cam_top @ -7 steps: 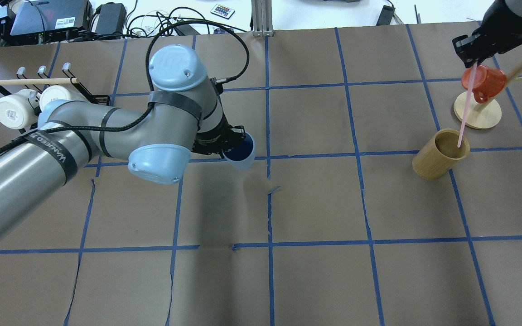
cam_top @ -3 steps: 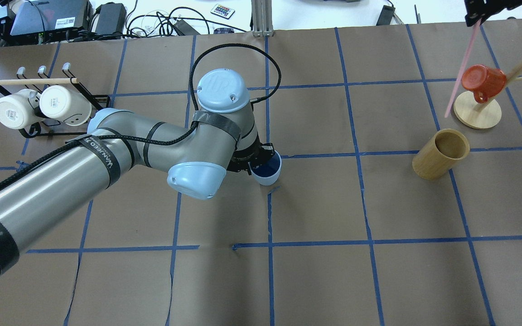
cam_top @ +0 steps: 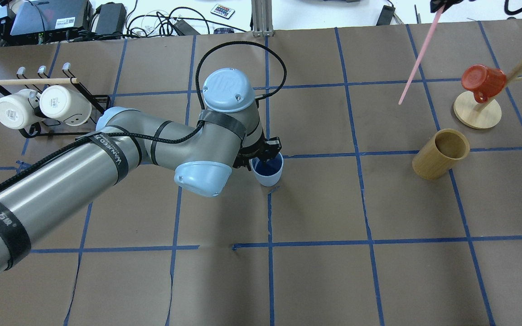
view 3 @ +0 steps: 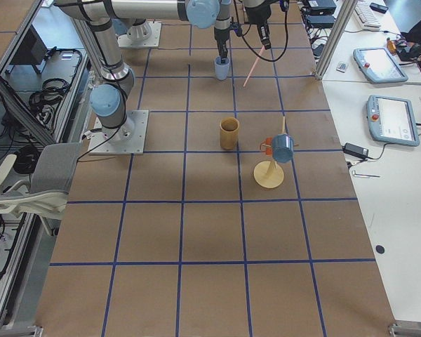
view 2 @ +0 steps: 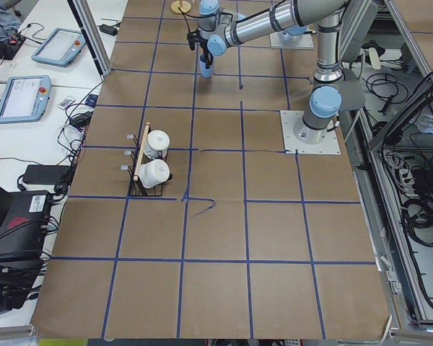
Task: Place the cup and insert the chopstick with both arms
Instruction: 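Release the blue cup with the left gripper while the right gripper brings the chopstick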
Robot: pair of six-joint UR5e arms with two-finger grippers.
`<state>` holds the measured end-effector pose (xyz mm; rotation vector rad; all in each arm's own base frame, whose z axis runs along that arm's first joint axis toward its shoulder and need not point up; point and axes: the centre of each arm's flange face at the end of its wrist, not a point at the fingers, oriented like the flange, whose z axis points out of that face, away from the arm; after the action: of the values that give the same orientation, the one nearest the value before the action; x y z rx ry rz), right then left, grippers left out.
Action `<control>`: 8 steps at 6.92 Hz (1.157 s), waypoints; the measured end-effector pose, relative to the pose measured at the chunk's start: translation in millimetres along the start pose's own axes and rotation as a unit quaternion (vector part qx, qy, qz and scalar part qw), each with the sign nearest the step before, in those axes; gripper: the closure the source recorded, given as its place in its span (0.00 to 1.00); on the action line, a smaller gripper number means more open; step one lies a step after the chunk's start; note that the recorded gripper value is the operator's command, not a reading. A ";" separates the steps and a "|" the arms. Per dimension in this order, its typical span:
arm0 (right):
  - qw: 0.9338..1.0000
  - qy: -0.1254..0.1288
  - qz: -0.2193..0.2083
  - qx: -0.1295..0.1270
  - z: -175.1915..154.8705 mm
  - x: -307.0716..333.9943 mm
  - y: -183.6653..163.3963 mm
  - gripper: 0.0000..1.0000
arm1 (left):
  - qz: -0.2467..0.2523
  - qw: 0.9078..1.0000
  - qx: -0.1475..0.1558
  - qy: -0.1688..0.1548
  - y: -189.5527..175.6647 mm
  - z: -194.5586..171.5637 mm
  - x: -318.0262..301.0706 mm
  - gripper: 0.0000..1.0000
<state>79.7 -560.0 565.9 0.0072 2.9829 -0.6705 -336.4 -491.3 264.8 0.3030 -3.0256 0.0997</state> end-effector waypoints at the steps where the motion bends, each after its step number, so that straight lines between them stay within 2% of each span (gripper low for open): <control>1: 1.000 -0.009 -0.004 0.021 -1.0 -29.5 1.3 1.00 | 0.019 1.000 0.016 0.012 -12.5 -25.4 -1.7 0.00; 2: 0.999 -0.017 -0.006 0.033 -0.8 -53.8 5.3 1.00 | 0.048 0.998 0.027 0.016 -29.8 -54.7 -20.3 0.00; 3: 0.999 -0.024 0.001 0.036 1.8 -76.2 12.1 1.00 | 0.085 0.996 0.037 0.011 -52.1 -88.3 -57.6 0.00; 4: 0.999 -0.027 0.005 0.033 5.6 -94.4 19.9 1.00 | 0.111 0.993 0.041 0.000 -71.8 -117.5 -103.9 0.00; 5: 0.999 -0.030 0.011 0.032 8.8 -111.6 28.1 1.00 | 0.126 0.991 0.038 -0.025 -81.6 -143.3 -148.1 0.00; 7: 0.998 -0.046 0.026 0.039 17.1 -161.3 49.8 1.00 | 0.141 0.986 0.027 -0.081 -70.1 -189.2 -196.4 0.00; 8: 0.998 -0.045 0.030 0.046 29.7 -185.6 65.8 1.00 | 0.142 0.986 0.028 -0.088 -61.4 -204.1 -203.1 0.00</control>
<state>268.5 -510.7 526.5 0.0716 2.8523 -0.7774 -107.2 -496.6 449.5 -0.1255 -3.2263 0.1889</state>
